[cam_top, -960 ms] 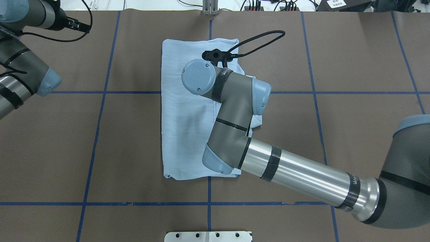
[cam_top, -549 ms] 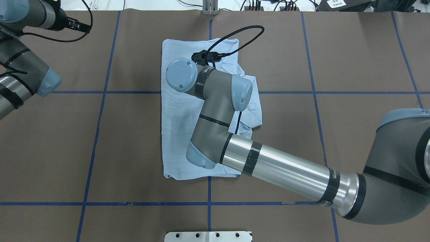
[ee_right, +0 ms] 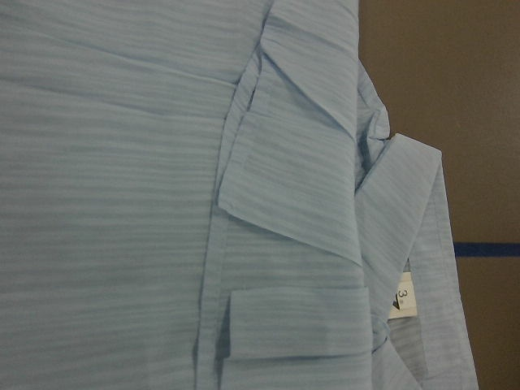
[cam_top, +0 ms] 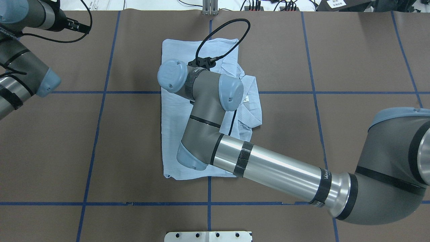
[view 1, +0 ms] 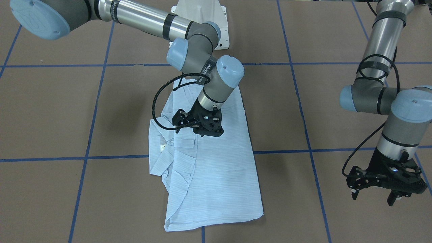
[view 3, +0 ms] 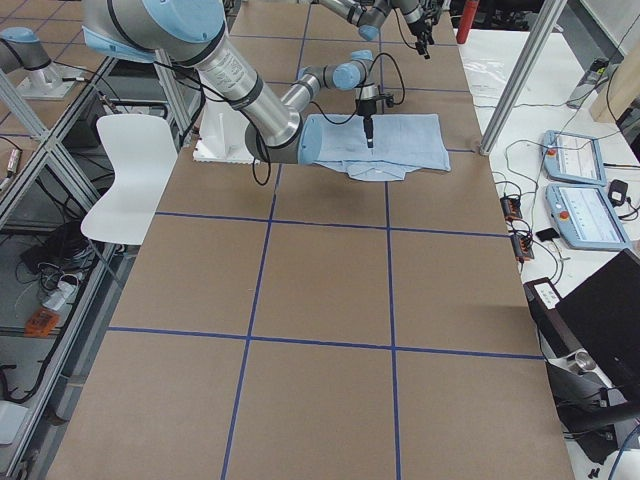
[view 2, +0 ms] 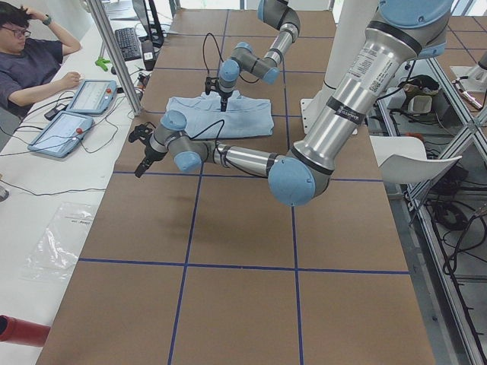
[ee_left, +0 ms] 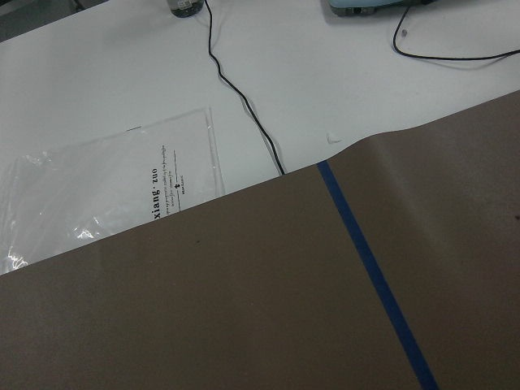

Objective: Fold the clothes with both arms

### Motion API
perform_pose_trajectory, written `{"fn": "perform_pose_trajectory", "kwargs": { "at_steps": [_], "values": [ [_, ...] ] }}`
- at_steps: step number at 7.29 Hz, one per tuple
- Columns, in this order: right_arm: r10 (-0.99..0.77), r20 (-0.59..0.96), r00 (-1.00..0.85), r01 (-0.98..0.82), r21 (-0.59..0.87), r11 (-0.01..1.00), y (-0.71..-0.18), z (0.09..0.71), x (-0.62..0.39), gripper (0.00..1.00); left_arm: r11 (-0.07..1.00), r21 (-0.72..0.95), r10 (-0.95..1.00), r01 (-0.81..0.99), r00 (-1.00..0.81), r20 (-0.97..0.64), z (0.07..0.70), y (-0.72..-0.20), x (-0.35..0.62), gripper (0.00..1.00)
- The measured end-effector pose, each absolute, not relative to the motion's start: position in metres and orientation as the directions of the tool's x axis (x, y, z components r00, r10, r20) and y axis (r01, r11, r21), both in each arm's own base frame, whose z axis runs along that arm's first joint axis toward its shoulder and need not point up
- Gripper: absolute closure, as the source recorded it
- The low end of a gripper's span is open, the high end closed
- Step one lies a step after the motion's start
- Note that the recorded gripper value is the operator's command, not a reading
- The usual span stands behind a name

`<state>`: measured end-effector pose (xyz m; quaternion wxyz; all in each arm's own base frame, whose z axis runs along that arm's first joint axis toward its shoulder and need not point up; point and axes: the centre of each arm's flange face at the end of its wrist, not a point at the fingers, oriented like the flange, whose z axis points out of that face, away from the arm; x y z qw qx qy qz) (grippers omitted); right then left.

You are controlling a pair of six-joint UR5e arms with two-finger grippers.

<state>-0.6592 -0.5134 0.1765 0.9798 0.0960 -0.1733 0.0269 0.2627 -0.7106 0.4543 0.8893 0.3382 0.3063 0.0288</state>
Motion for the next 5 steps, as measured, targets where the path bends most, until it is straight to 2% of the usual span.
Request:
{"fn": "perform_pose_trajectory", "kwargs": {
  "at_steps": [5],
  "values": [
    [-0.011,0.348,0.938,-0.063,0.2,0.978,-0.5125,0.1858,-0.664,0.0,0.768,0.621,0.262,0.156,0.809,-0.527,0.4523,-0.7098,0.2632,0.0]
  ]
}}
